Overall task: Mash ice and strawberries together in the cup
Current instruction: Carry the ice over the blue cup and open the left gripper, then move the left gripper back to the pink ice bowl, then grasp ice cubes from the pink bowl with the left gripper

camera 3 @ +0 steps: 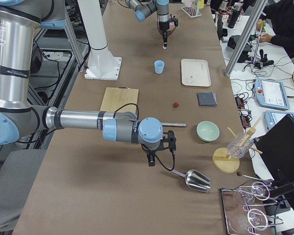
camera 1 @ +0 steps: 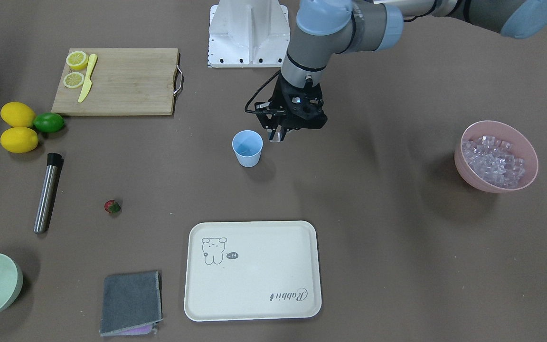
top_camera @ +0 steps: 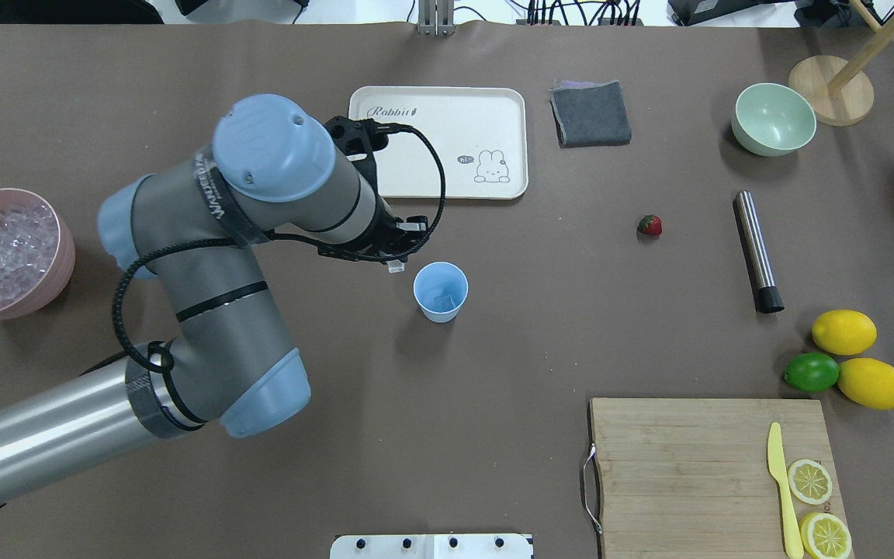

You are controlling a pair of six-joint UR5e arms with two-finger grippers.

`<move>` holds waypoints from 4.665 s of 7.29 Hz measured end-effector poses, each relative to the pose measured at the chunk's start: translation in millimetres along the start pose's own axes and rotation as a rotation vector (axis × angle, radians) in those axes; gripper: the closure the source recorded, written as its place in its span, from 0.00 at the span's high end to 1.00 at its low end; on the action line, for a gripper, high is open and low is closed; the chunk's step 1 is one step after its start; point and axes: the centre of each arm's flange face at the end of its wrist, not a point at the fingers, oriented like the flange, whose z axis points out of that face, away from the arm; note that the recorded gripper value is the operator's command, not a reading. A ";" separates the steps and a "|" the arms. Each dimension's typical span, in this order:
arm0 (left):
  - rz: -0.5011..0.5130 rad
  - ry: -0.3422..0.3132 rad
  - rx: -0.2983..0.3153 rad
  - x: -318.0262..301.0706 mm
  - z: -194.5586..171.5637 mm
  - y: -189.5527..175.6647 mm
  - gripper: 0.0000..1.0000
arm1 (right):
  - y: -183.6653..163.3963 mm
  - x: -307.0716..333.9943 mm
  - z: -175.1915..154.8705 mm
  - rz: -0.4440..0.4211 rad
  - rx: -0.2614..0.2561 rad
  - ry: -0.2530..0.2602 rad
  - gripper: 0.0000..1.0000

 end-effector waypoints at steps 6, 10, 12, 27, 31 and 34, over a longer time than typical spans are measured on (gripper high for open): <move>0.026 0.017 0.027 25.9 20.7 26.8 0.92 | 3.8 1.8 2.2 0.006 -0.004 -0.008 1.00; 0.164 -0.082 0.025 -151.3 -16.2 -40.8 0.92 | 4.6 1.5 2.2 0.008 -0.004 -0.009 1.00; 0.239 -0.160 0.000 -280.1 -38.8 -74.2 0.90 | 4.5 1.1 2.0 0.007 -0.003 -0.011 1.00; -0.034 -0.234 -0.185 -563.4 -45.9 -45.6 0.70 | -37.8 -44.4 7.7 -0.094 -0.014 -0.041 1.00; -0.028 -0.229 -0.188 -568.3 -37.6 -41.6 0.00 | -38.2 -47.3 6.9 -0.100 -0.013 -0.042 1.00; -0.010 -0.208 -0.175 -553.8 -45.5 -45.3 0.00 | -39.5 -51.7 4.5 -0.107 -0.008 -0.043 1.00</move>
